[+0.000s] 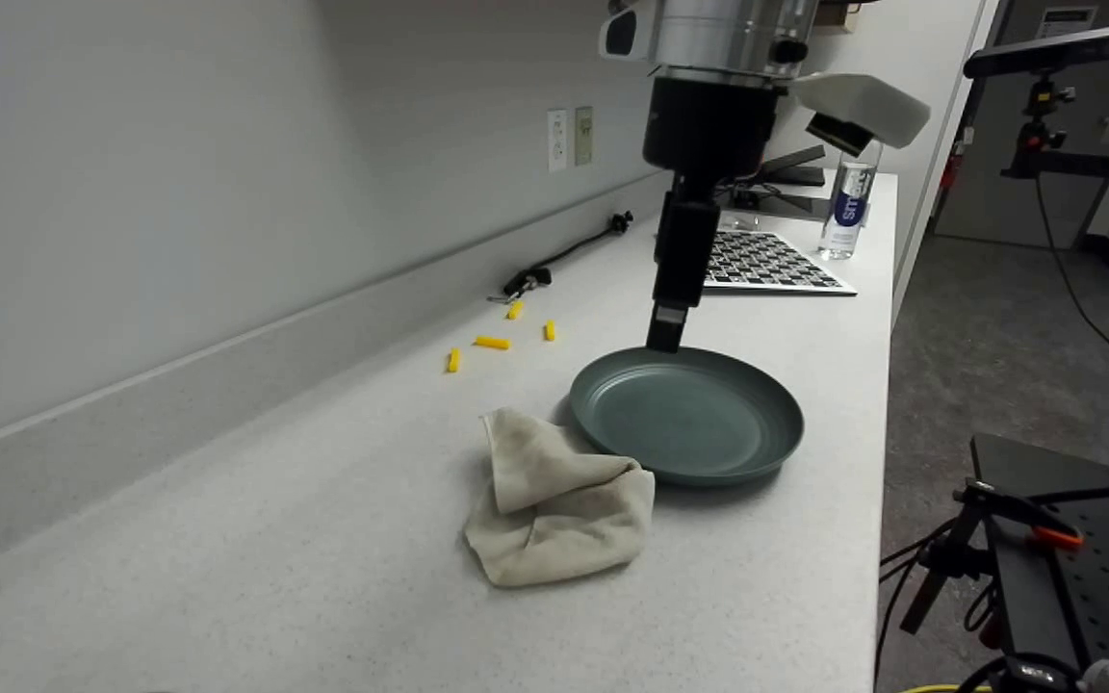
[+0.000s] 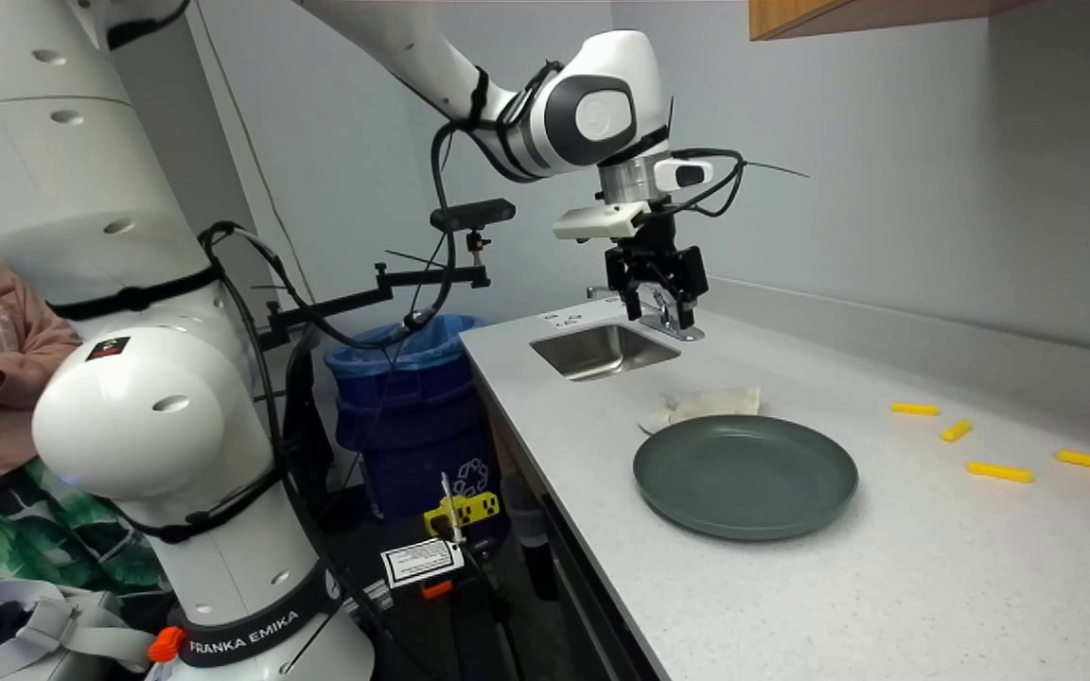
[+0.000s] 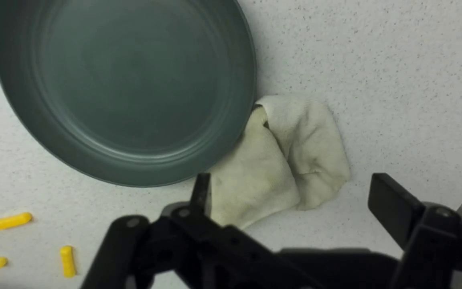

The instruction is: Pick up the towel from the table, wipe the grey plate and put the towel back on the table.

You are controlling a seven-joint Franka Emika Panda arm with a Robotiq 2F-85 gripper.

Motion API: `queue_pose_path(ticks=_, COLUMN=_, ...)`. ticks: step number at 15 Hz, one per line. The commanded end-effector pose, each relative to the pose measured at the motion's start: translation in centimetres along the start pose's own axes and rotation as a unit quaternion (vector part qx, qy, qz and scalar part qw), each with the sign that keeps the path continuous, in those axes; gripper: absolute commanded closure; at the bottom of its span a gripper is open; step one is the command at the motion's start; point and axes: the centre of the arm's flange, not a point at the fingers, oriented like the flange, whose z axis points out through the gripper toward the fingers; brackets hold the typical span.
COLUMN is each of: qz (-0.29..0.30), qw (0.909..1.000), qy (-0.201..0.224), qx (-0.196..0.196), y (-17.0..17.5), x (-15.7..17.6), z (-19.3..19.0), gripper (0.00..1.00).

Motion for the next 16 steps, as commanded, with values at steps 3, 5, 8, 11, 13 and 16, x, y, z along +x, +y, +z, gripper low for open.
queue_pose_path(ticks=3, qz=0.006, qw=0.9987, qy=0.038, qx=-0.032, y=-0.7, x=-2.7, z=-4.1, gripper=0.00)
queue_pose_path(ticks=5, qz=0.006, qw=0.9980, qy=0.050, qx=-0.038, y=-1.0, x=-3.1, z=-5.0, gripper=0.00)
queue_pose_path(ticks=8, qz=0.000, qw=0.9987, qy=0.042, qx=-0.029, y=-0.8, x=-2.0, z=-4.7, gripper=0.00)
queue_pose_path(ticks=11, qz=-0.002, qw=0.9983, qy=0.049, qx=-0.031, y=-1.2, x=-2.5, z=-5.4, gripper=0.00)
queue_pose_path(ticks=13, qz=-0.002, qw=0.9983, qy=0.048, qx=-0.031, y=-1.2, x=-2.7, z=-5.4, gripper=0.00)
queue_pose_path(ticks=16, qz=-0.002, qw=0.9984, qy=0.048, qx=-0.031, y=-1.2, x=-2.7, z=-5.3, gripper=0.00)
